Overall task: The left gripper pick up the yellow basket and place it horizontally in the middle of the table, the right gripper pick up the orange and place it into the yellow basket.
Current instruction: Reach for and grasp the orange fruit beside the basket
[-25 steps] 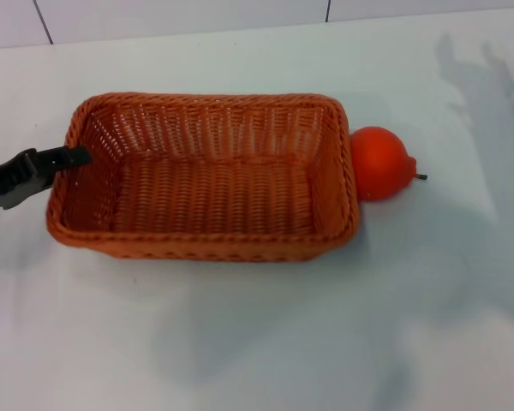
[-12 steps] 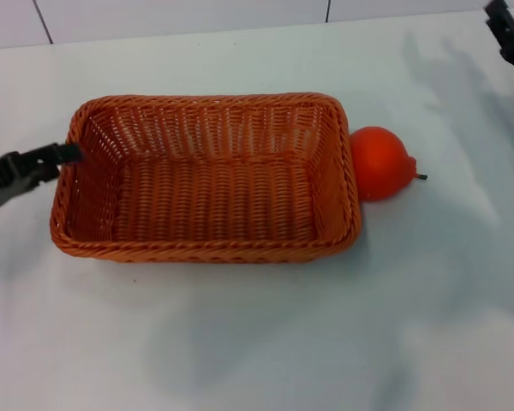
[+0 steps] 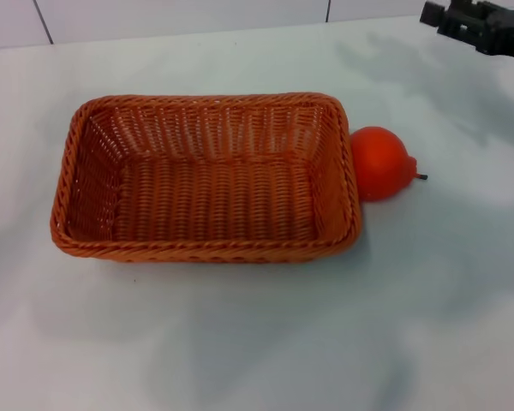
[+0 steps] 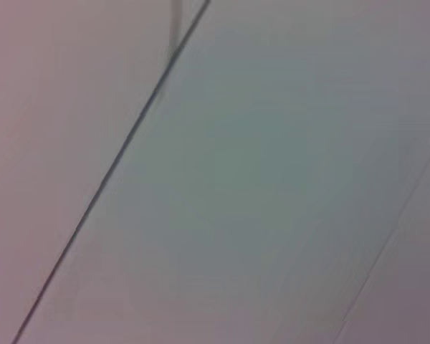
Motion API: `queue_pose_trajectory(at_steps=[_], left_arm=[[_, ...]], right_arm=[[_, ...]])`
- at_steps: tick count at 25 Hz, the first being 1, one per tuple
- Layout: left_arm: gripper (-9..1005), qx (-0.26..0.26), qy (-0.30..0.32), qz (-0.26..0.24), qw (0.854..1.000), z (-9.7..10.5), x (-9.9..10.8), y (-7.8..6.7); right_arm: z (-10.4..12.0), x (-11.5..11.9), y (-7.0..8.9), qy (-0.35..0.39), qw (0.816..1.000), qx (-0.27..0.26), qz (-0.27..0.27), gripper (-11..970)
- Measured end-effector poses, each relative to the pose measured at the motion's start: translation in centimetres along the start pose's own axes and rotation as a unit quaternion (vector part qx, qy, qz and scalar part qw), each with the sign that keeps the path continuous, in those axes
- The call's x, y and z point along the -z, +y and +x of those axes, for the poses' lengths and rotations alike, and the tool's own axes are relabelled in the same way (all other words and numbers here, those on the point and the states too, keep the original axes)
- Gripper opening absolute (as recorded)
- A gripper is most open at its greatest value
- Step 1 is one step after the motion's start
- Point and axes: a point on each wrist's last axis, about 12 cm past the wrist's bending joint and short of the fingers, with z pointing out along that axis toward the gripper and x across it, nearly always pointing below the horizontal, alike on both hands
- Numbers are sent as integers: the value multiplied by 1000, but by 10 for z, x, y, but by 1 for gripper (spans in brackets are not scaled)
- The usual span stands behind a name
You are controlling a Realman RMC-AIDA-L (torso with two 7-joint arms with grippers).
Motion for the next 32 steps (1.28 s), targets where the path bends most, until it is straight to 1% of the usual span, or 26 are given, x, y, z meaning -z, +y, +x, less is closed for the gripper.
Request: queue_pose_trajectory(at_steps=[2, 4, 5, 6, 8, 12, 16, 18, 25, 28, 32], left_arm=[[646, -27, -30, 11, 999, 8, 0, -3], [646, -33, -40, 12, 999, 11, 0, -4], [646, -43, -65, 12, 997, 18, 0, -6], [646, -43, -69, 11, 997, 19, 0, -7], [646, -41, -75, 10, 996, 22, 0, -7], [646, -40, -77, 14, 996, 23, -2, -8], [646, -40, -77, 20, 996, 22, -4, -9], [646, -39, -77, 21, 996, 22, -5, -9], [646, -33, -76, 23, 996, 25, -6, -10], [645, -31, -76, 24, 996, 26, -6, -11], [645, -22, -75, 25, 997, 29, -7, -12]], right_arm=[[17, 2, 0, -46, 999, 14, 10, 814], [34, 4, -3, -90, 995, 34, 11, 858], [40, 4, -6, -112, 993, 45, 13, 866], [45, 4, -9, -130, 990, 55, 15, 874], [53, 2, -18, -189, 978, 80, 36, 889], [57, -8, -31, -307, 944, 106, 65, 921], [51, -24, -37, -378, 915, 129, 59, 944], [46, -31, -41, -391, 908, 137, 57, 943], [30, -58, -52, -399, 900, 166, 50, 927], [23, -67, -54, -404, 897, 176, 45, 918], [16, -74, -51, -399, 899, 177, 28, 906]])
